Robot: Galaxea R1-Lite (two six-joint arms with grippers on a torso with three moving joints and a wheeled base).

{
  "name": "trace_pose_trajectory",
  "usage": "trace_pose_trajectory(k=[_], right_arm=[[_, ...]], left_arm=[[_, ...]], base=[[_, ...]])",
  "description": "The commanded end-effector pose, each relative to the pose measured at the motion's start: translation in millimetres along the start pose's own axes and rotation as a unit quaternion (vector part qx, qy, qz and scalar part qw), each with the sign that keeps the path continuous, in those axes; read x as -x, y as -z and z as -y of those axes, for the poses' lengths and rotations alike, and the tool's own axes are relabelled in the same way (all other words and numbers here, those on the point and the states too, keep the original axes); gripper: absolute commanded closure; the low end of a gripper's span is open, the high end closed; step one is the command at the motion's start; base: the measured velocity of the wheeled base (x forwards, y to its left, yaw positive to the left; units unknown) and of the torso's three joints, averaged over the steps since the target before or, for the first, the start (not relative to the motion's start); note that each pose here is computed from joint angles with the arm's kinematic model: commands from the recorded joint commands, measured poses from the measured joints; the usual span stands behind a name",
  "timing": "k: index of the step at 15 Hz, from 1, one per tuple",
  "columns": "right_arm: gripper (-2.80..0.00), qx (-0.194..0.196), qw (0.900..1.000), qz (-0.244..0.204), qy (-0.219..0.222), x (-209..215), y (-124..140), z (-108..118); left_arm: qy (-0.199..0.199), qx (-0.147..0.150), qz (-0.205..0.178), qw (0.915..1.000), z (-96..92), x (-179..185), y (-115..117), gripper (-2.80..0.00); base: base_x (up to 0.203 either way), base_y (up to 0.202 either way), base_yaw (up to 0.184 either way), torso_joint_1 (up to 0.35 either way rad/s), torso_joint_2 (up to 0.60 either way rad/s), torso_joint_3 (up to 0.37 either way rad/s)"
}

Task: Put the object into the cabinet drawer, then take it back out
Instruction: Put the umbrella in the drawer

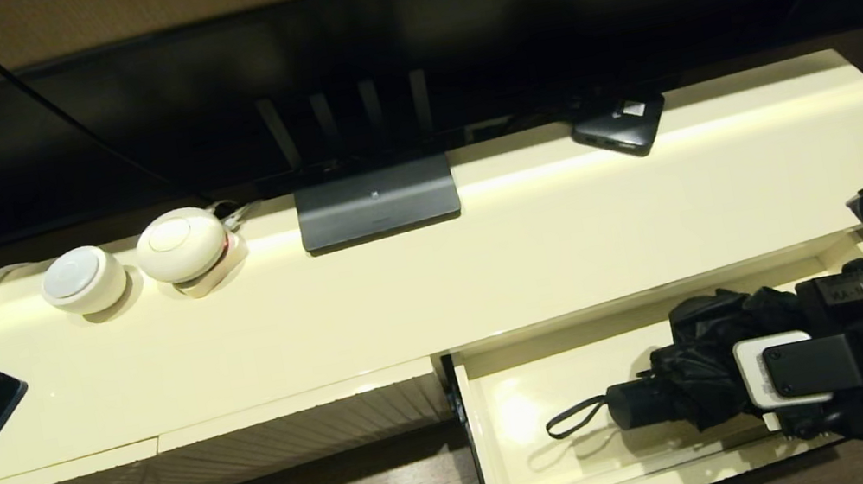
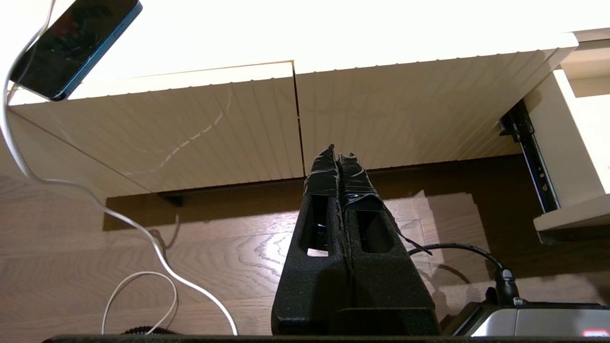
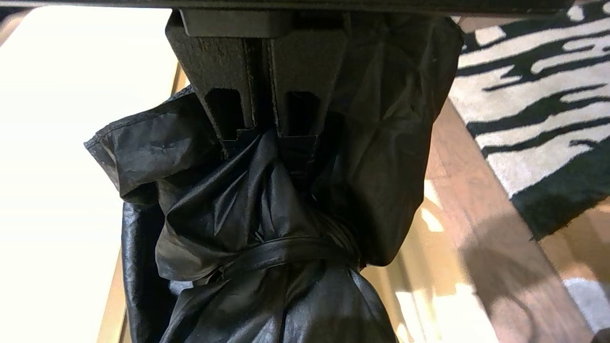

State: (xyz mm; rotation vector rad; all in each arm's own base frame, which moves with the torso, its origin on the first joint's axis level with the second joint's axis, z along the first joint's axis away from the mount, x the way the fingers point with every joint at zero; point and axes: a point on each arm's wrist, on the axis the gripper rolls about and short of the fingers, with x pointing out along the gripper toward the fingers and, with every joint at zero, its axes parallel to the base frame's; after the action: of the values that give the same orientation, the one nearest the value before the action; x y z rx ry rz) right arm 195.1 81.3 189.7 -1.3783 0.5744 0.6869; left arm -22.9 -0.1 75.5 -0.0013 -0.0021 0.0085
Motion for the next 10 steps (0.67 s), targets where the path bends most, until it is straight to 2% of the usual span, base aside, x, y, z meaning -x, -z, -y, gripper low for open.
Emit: trace_pose_trajectory(k=[1, 3, 7, 10], right_arm=[[0.00, 0.003, 1.000, -0.015, -0.017, -22.1, 7.1, 5.6], [0.00, 0.002, 1.000, -0.014, -0.019, -30.2, 8.7, 8.8], [0.00, 0.005, 0.998, -0.013, -0.054, -59.3, 11.8, 7.7], [0.00, 0.004, 0.999, -0.010, -0.051, -66.9, 10.0, 6.8]], left_arm=[[0.000, 0.000, -0.002, 1.0000, 0.0, -0.3, 0.8, 0.00], [0.000, 0.000, -0.002, 1.0000, 0.0, -0.3, 0.9, 0.00], [0.000, 0.000, -0.002, 1.0000, 0.0, -0.3, 0.8, 0.00], [0.000, 0.000, -0.003, 1.0000, 0.0, -0.3, 0.9, 0.00]], base=[[0.000, 0.000, 0.000, 0.000, 0.00, 0.000], [0.000, 0.000, 0.000, 0.000, 0.00, 0.000], [0.000, 0.000, 0.000, 0.000, 0.00, 0.000], [0.000, 0.000, 0.000, 0.000, 0.00, 0.000]])
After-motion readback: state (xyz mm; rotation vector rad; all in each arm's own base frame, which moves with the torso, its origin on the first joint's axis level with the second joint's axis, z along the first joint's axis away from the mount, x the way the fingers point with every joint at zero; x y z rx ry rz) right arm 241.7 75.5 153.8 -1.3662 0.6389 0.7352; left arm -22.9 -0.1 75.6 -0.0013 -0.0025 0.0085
